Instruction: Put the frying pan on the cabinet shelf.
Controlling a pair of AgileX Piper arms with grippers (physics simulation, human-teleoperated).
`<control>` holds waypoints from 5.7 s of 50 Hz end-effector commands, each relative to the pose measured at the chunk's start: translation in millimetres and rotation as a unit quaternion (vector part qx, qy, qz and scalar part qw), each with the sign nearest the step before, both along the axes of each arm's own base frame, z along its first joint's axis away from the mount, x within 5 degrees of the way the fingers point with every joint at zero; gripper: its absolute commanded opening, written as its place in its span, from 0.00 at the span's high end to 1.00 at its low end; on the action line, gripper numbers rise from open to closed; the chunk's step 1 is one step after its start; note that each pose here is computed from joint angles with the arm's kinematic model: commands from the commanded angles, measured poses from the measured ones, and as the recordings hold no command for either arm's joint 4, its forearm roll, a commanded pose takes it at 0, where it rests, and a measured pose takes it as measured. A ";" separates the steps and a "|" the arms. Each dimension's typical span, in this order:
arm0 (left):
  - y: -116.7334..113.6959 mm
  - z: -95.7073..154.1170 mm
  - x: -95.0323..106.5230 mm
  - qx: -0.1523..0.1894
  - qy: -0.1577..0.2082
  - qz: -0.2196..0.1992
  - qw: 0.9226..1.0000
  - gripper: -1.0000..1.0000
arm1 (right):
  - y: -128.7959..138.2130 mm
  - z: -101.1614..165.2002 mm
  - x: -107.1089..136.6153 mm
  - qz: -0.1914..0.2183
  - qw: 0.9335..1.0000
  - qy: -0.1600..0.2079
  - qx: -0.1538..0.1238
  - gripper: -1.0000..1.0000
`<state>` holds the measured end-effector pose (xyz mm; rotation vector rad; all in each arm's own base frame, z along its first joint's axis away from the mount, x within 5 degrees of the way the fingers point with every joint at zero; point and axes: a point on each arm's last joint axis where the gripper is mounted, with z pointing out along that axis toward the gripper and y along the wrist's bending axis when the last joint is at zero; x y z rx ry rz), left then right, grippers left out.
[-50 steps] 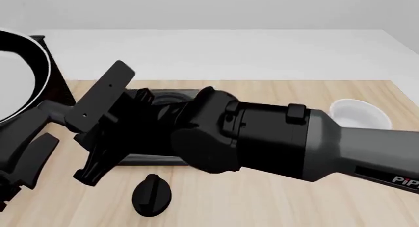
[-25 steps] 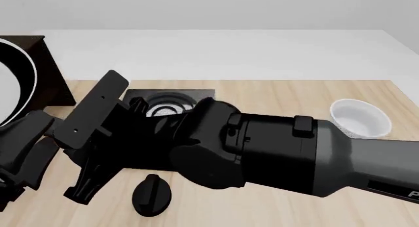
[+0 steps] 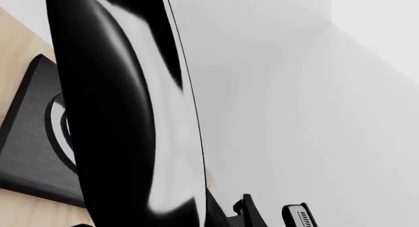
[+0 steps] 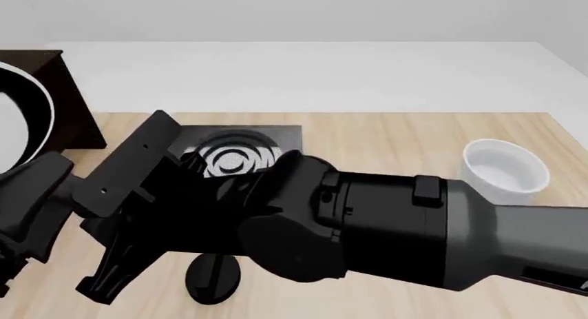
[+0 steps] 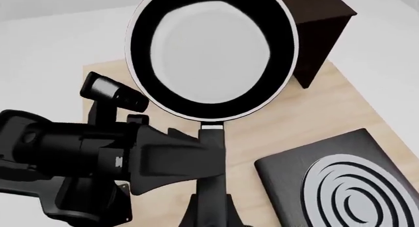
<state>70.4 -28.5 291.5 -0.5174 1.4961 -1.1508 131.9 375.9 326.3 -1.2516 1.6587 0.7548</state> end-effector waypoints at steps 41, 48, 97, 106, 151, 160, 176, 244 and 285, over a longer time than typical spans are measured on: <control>1.5 2.5 -2.1 -0.018 0.003 0.002 1.000 1.00 | -25.0 29.4 -6.0 0.010 0.997 -0.062 0.035 0.00; 1.7 4.4 -2.6 -0.018 0.001 0.002 1.000 1.00 | -42.8 38.9 -2.7 -0.006 0.997 -0.057 0.043 0.00; -0.4 5.3 2.7 0.007 0.002 0.005 1.000 1.00 | -327.4 -29.8 -33.5 -0.373 0.914 -0.120 0.106 0.00; -0.1 5.9 3.1 0.007 0.002 0.008 1.000 1.00 | -364.3 -21.4 -84.8 -0.475 0.844 -0.132 0.209 0.00; -4.6 53.1 92.7 -0.021 -0.013 0.090 0.996 1.00 | -361.6 -37.6 -71.6 -0.480 0.852 -0.129 0.167 0.00; 5.0 70.7 109.2 -0.029 -0.018 0.124 0.992 1.00 | -360.9 -39.9 -69.3 -0.479 0.853 -0.127 0.164 0.00; 23.9 73.0 117.8 -0.081 -0.022 0.168 0.982 1.00 | -360.8 -39.1 -70.4 -0.475 0.856 -0.133 0.155 0.00; 87.1 19.3 179.4 -0.127 0.006 0.288 0.949 1.00 | -361.9 -51.6 -65.3 -0.486 0.857 -0.136 0.109 0.00; 101.1 -15.6 186.8 -0.123 0.038 0.313 0.941 1.00 | -361.5 -58.5 -57.2 -0.488 0.859 -0.139 0.075 0.00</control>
